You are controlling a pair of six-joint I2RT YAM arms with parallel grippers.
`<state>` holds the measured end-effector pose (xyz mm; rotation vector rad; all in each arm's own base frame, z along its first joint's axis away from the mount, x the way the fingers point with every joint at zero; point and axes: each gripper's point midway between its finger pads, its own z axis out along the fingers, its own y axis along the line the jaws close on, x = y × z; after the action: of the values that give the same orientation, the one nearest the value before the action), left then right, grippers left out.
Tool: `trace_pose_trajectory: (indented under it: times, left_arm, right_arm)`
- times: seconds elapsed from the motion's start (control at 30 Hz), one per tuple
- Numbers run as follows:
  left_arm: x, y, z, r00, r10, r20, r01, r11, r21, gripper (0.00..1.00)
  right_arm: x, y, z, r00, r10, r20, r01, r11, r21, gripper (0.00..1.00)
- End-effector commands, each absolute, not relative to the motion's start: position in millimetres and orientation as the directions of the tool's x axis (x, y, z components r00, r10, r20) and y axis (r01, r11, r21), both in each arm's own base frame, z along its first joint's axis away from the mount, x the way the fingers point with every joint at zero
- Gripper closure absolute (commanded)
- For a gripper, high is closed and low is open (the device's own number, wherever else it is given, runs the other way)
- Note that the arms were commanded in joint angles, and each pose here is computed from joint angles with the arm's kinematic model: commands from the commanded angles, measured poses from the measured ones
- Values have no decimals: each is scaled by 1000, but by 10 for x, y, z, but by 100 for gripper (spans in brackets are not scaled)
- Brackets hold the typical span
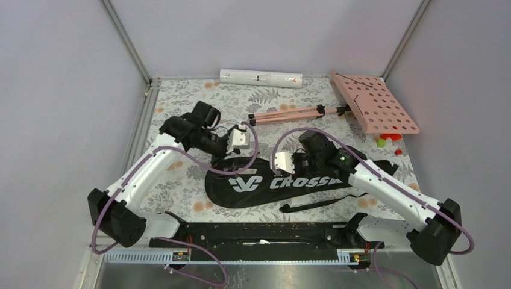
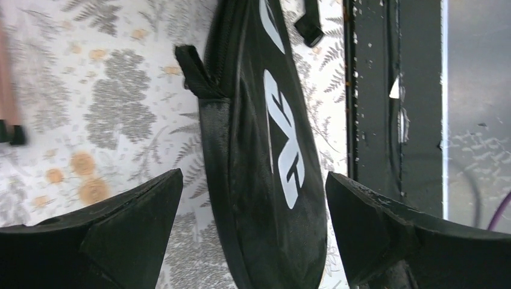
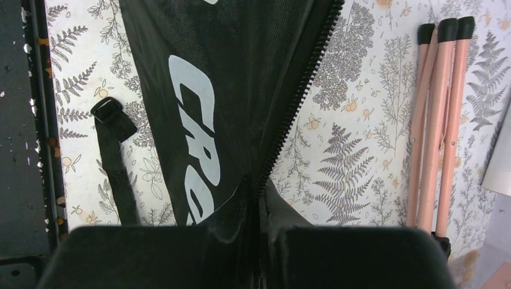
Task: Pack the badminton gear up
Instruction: Zip the racket bag at the center of the board.
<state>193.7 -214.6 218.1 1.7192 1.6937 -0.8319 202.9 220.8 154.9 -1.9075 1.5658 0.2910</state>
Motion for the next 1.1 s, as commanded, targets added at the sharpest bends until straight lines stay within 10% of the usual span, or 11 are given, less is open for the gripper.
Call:
trace_pose_trajectory:
  times: [0.0,0.2,0.43,0.73,1.07]
  left_arm:
    - [1847,-2204,1979,4,667,-745,997,-65,-52,2]
    - [1931,-2302,1922,-36,666,-745,994,-54,-96,23]
    - [1960,-2295,1962,22,665,-747,996,-79,-41,100]
    - [2543,-2225,2165,228,701,-676,901,111,419,100]
    - [2517,-2236,2291,399,660,-637,749,166,642,100]
  right_arm:
    - [2065,2255,1833,328,-722,-609,-893,-26,-450,100]
    - [2070,2245,1949,358,-697,-621,-869,-5,-495,100]
    - [2109,2182,2017,348,-692,-632,-844,63,-533,100]
    - [1928,2587,2236,210,-392,-896,-914,245,-322,31]
    - [1926,2800,2469,48,-220,-974,-940,320,-119,20]
